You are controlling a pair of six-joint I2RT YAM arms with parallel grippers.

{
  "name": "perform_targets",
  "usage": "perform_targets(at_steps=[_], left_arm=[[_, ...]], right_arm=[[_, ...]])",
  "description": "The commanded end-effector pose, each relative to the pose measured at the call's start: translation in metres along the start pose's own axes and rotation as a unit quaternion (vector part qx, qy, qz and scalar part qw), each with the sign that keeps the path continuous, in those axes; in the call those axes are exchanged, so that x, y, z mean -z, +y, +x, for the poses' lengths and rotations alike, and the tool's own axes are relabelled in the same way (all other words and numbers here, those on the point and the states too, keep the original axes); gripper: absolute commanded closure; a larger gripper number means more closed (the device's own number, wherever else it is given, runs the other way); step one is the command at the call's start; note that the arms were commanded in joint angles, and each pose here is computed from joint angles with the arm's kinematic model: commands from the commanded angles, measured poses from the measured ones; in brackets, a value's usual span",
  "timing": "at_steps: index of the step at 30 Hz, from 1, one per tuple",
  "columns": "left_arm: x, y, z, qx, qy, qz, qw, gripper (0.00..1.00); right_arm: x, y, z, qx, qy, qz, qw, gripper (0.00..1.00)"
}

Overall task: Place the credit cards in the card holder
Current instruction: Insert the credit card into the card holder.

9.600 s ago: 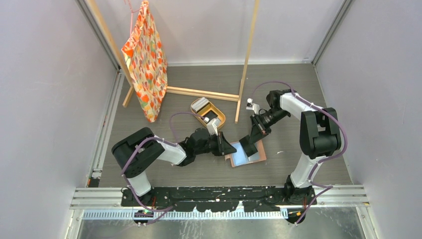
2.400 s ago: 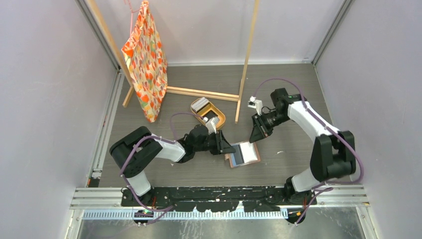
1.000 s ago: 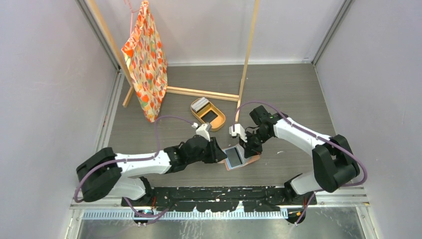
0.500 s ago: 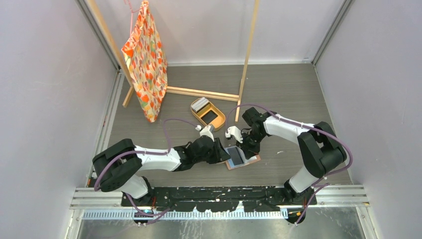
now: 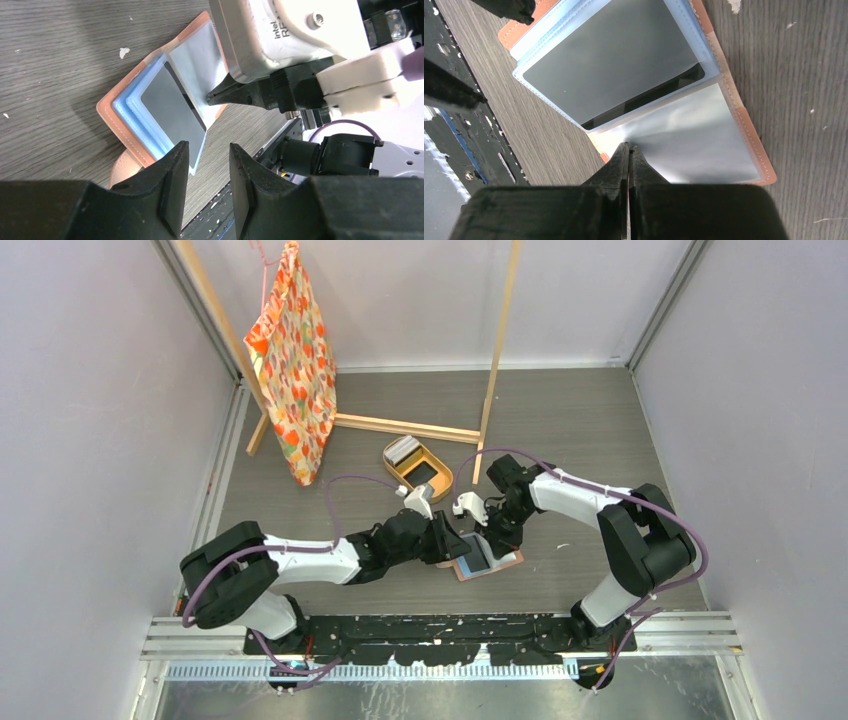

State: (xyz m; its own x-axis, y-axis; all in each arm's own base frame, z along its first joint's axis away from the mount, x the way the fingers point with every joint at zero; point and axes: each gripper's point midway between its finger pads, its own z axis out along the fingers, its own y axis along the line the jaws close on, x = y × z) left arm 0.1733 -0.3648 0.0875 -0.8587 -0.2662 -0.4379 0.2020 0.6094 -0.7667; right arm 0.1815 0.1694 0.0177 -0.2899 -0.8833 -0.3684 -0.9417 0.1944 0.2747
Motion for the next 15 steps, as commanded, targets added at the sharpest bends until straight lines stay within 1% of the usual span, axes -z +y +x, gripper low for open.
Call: perform_targets(at_steps=[1, 15], left_arm=[[0.002, -0.014, -0.009, 0.001, -0.02, 0.028, 0.999, 0.63], [-0.009, 0.004, -0.002, 0.021, -0.006, -0.015, 1.0, 0.59]], right_arm=[[0.004, -0.006, -0.01, 0.006, -0.007, 0.01, 1.0, 0.99], [0.003, -0.006, -0.009, 0.005, -0.003, 0.009, 1.0, 0.99]])
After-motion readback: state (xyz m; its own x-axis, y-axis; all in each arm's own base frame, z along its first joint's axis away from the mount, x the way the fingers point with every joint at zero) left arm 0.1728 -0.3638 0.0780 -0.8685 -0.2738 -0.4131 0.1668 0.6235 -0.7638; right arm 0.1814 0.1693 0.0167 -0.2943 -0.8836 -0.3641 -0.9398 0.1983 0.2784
